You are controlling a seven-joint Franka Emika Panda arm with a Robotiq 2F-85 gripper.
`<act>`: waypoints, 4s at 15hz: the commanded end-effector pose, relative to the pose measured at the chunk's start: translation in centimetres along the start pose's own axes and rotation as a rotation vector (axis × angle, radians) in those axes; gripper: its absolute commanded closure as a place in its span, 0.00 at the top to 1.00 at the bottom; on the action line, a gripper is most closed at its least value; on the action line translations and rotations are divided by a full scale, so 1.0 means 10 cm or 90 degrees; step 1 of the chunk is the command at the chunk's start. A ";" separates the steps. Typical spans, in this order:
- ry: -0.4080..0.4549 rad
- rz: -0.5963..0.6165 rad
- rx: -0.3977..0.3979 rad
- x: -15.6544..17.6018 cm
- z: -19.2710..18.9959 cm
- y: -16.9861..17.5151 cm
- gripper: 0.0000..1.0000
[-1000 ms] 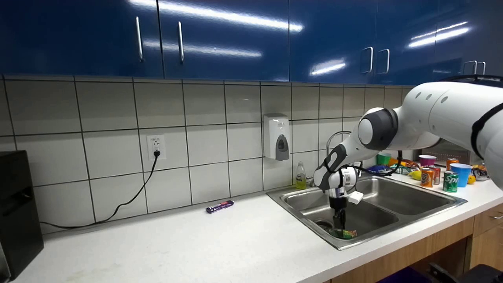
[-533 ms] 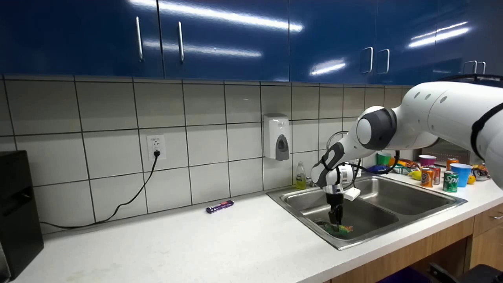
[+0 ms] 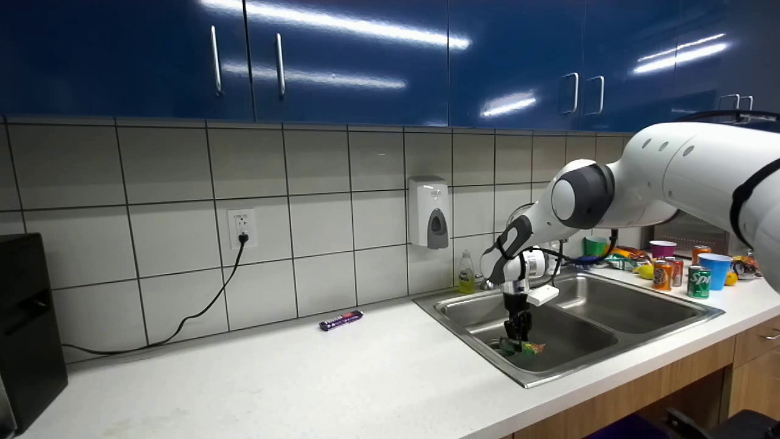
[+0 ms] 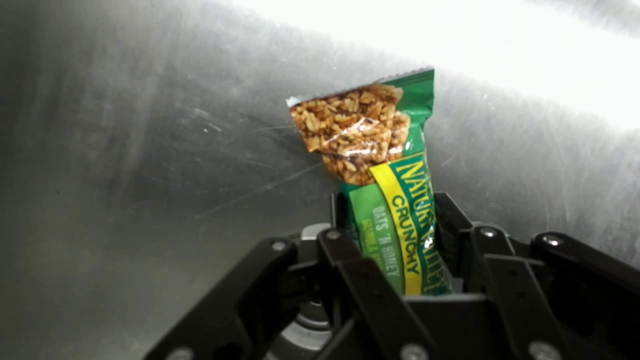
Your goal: Take the packet out of the sink
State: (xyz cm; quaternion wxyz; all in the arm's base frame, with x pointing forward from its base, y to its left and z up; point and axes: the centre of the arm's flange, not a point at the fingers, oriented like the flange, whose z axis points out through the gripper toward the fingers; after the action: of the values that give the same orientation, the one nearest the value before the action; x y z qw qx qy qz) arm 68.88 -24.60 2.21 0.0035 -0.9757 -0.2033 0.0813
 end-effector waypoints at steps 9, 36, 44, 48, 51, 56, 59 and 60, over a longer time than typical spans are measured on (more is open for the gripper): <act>0.023 0.092 -0.051 -0.17 -0.50 -0.21 0.19; 0.042 0.203 -0.099 -0.91 -1.47 -1.03 0.19; 0.035 0.205 -0.112 -1.15 -1.68 -1.34 0.19; 0.036 0.189 -0.129 -1.21 -1.77 -1.52 0.19; 0.038 0.172 -0.136 -1.23 -1.81 -1.66 0.19; 0.027 0.118 -0.148 -1.17 -1.76 -1.92 0.19; 0.015 0.080 -0.149 -1.08 -1.71 -2.12 0.19; 0.013 0.067 -0.152 -1.04 -1.69 -2.19 0.19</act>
State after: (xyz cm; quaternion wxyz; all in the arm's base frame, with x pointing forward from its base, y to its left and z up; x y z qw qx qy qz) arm 54.40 -10.37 20.82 -0.1060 -0.9832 -0.1394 0.0509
